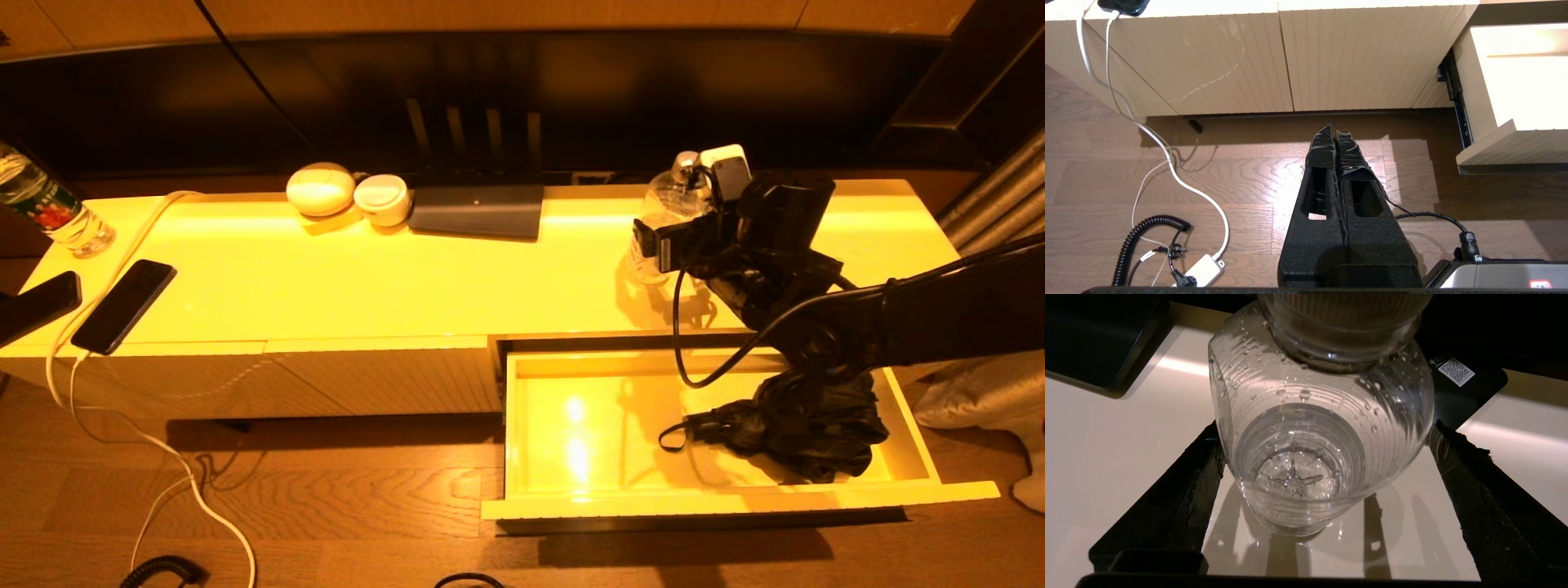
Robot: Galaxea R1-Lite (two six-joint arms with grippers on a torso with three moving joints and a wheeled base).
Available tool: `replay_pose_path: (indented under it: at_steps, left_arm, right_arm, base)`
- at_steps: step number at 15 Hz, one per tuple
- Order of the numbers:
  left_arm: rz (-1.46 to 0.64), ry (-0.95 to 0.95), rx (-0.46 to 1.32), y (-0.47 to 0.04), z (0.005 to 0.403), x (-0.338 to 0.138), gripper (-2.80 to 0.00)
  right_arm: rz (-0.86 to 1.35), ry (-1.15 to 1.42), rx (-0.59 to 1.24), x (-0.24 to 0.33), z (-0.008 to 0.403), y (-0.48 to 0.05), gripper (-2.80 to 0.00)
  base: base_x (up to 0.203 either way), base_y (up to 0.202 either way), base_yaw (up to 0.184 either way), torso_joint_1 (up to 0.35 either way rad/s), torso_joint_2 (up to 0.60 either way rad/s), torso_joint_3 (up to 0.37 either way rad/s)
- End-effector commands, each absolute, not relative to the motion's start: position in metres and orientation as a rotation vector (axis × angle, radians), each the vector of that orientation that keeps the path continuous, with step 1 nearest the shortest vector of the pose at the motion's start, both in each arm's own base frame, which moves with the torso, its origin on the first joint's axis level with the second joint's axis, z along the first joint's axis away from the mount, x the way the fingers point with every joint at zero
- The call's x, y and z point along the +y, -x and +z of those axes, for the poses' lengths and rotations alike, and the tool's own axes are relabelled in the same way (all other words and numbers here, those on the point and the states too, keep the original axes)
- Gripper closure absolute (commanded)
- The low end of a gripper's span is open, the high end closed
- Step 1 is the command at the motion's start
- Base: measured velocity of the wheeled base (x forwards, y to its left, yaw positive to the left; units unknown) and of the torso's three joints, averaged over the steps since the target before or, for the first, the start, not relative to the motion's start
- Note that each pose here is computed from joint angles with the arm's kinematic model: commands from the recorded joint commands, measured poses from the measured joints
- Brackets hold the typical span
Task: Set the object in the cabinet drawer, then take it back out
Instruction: Put the mineral water in the drawer
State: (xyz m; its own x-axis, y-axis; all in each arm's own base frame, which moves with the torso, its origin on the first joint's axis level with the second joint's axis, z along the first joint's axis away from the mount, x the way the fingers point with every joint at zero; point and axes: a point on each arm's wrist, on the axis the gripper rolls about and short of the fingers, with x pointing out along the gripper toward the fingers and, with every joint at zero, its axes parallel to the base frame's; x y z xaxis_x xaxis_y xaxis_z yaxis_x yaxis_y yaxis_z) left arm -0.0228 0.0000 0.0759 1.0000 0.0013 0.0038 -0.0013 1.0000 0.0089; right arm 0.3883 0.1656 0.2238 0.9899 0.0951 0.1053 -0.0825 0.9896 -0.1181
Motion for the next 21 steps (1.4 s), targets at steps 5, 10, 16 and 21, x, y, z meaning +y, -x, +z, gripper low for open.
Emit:
replay_pose_path:
  at_steps: [5, 10, 16, 21]
  left_arm:
    - [0.002, -0.009, -0.003, 0.023, 0.076, 0.000, 0.00]
    - [0.002, -0.009, -0.002, 0.023, 0.075, 0.000, 0.00]
    - [0.000, -0.009, -0.003, 0.023, 0.076, 0.000, 0.00]
    - [0.002, -0.009, -0.003, 0.023, 0.076, 0.000, 0.00]
  right_arm:
    - [0.077, 0.102, -0.138, 0.177, 0.215, -0.411, -2.80]
    - [0.026, 0.113, -0.265, 0.181, 0.224, -0.418, -2.80]
    - [-0.034, 0.181, -0.388, 0.183, 0.220, -0.422, -2.80]
    - [-0.058, 0.162, -0.416, 0.183, 0.223, -0.424, -2.80]
  base:
    - [0.000, 0.000, 0.000, 0.000, 0.00, 0.000]
    - [0.000, 0.000, 0.000, 0.000, 0.00, 0.000]
    - [0.000, 0.000, 0.000, 0.000, 0.00, 0.000]
    - [0.000, 0.000, 0.000, 0.000, 0.00, 0.000]
